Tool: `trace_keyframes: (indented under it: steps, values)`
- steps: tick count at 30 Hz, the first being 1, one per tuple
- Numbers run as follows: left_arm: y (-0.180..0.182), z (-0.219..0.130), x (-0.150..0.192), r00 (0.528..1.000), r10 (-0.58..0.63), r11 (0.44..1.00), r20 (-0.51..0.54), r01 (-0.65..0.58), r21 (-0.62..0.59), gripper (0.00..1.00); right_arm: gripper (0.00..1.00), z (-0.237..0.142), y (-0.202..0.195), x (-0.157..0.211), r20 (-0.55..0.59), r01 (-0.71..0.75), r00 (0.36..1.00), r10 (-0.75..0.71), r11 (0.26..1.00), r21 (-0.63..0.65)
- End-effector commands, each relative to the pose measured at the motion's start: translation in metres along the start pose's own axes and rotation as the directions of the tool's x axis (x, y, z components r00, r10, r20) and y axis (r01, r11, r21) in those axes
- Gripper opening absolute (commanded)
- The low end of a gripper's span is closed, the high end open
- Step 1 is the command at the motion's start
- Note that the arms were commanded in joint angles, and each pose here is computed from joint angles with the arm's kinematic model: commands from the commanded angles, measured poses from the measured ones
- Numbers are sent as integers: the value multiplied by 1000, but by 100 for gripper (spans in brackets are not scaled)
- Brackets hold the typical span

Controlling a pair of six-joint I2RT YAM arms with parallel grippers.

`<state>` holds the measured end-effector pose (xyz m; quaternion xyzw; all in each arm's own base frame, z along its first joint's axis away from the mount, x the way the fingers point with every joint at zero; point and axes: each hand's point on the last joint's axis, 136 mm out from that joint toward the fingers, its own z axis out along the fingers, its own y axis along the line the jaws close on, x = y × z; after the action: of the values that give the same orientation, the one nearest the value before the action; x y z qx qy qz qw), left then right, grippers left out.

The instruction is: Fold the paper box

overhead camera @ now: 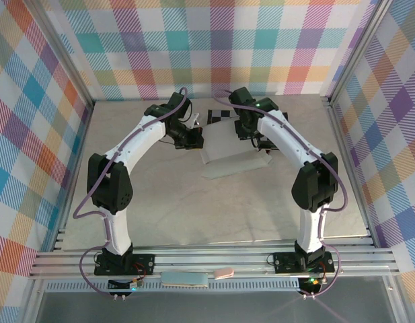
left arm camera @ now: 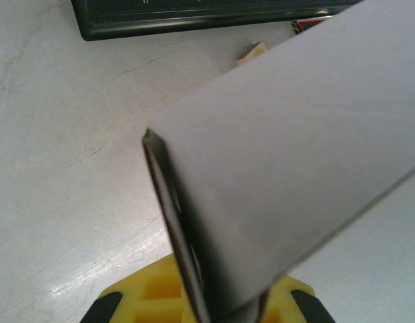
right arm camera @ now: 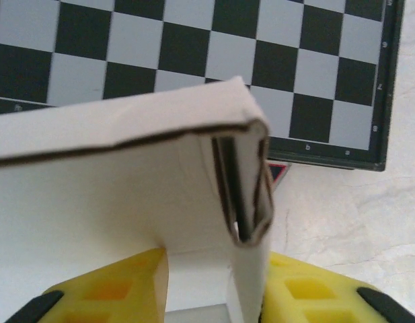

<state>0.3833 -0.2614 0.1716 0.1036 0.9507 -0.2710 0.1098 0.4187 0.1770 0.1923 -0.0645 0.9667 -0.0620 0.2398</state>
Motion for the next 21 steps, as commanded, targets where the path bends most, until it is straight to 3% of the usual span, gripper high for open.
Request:
trace_keyframes:
  steps: [1, 4, 8, 21]
  values:
    - [-21, -18, -6, 999, 29, 998, 40, -31, 59, 0, 42, -30, 9, -20, 77, -23, 997, 31, 994, -106]
    - [-21, -18, -6, 999, 29, 998, 42, -31, 58, 0, 45, -29, -1, -23, 79, -38, 996, 45, 995, -87]
    - [-22, -19, -6, 999, 31, 998, 42, -33, 60, 0, 41, -20, -7, -21, 64, -49, 997, 53, 997, -65]
    - [-22, -21, -6, 999, 33, 998, 41, -35, 57, 0, 5, -6, -38, -20, 62, -39, 998, 29, 987, 154]
